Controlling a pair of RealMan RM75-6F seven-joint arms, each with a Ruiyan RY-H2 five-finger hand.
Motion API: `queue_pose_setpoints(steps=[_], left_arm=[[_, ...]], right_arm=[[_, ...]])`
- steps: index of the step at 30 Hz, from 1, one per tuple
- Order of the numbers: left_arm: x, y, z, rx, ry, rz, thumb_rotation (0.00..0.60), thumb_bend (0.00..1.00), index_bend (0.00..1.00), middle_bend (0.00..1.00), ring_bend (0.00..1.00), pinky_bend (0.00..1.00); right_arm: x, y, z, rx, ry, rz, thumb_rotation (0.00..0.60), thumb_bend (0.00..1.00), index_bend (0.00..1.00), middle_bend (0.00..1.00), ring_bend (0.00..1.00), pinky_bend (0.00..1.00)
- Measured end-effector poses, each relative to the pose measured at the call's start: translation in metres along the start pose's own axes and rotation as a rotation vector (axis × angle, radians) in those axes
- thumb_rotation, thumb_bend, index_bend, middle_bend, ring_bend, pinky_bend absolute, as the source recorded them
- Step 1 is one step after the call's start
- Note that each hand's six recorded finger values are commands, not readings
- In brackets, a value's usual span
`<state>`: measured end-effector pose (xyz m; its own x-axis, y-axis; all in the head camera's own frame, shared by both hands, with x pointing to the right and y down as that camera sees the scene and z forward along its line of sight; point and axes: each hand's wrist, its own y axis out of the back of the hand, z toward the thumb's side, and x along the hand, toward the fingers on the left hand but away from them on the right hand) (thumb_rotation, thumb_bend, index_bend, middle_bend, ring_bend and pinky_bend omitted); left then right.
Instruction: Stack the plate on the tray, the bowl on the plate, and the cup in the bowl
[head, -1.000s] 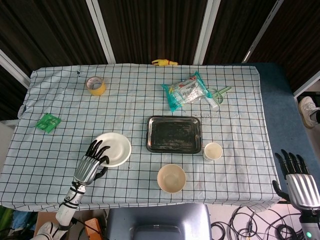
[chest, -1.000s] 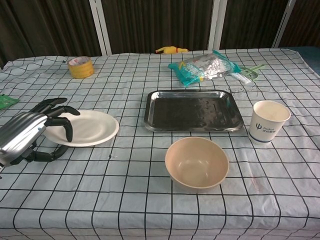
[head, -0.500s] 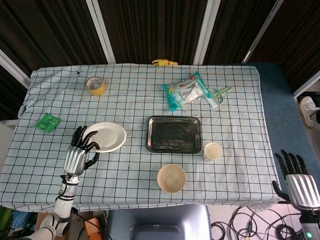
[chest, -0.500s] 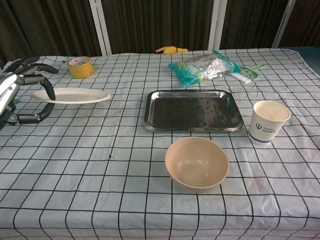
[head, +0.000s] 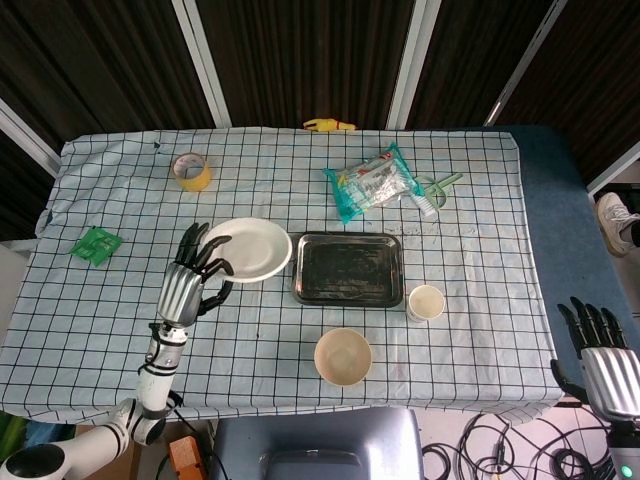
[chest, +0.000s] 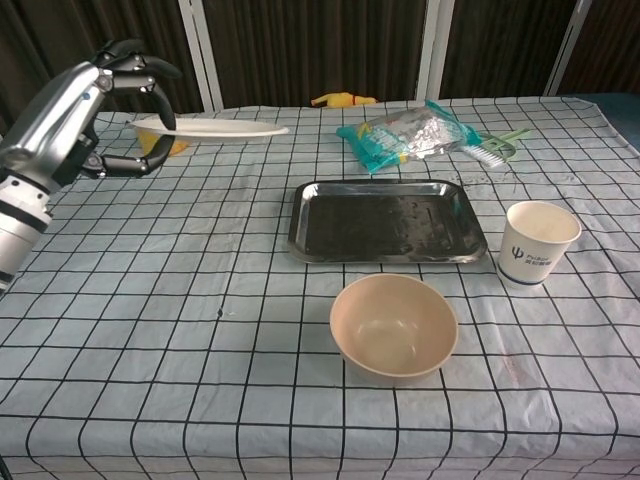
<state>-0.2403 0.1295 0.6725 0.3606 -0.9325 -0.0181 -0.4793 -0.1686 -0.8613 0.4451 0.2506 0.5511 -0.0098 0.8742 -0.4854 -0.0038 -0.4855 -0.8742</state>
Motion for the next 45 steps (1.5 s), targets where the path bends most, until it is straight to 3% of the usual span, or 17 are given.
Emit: queue_pose_setpoints(steps=[8,15,32,36,45], left_arm=[[0.040,-0.023,0.033,0.017,-0.043,-0.070,0.600,0.43,0.68,0.25,0.04,0.04],[0.070,-0.059,0.051,0.039,-0.032,-0.157,0.600,0.43,0.69,0.25,0.04,0.03],[0.057,-0.121,0.064,0.054,-0.009,-0.315,0.600,0.41,0.64,0.23,0.02,0.01],[0.054,-0.127,0.068,0.053,-0.005,-0.334,0.600,0.40,0.58,0.22,0.02,0.01],[0.046,-0.141,0.077,0.067,-0.014,-0.374,0.600,0.37,0.33,0.20,0.00,0.02]], right_arm=[[0.000,0.004,-0.004,-0.021,-0.011,-0.003,0.600,0.32,0.03,0.00,0.00,0.00],[0.000,0.015,-0.017,-0.059,-0.039,-0.023,0.600,0.32,0.03,0.00,0.00,0.00],[0.005,0.025,-0.023,-0.085,-0.043,-0.049,0.600,0.32,0.03,0.00,0.00,0.00],[0.006,0.027,-0.023,-0.093,-0.040,-0.057,0.600,0.32,0.03,0.00,0.00,0.00],[0.007,0.030,-0.024,-0.105,-0.036,-0.062,0.600,0.32,0.03,0.00,0.00,0.00]])
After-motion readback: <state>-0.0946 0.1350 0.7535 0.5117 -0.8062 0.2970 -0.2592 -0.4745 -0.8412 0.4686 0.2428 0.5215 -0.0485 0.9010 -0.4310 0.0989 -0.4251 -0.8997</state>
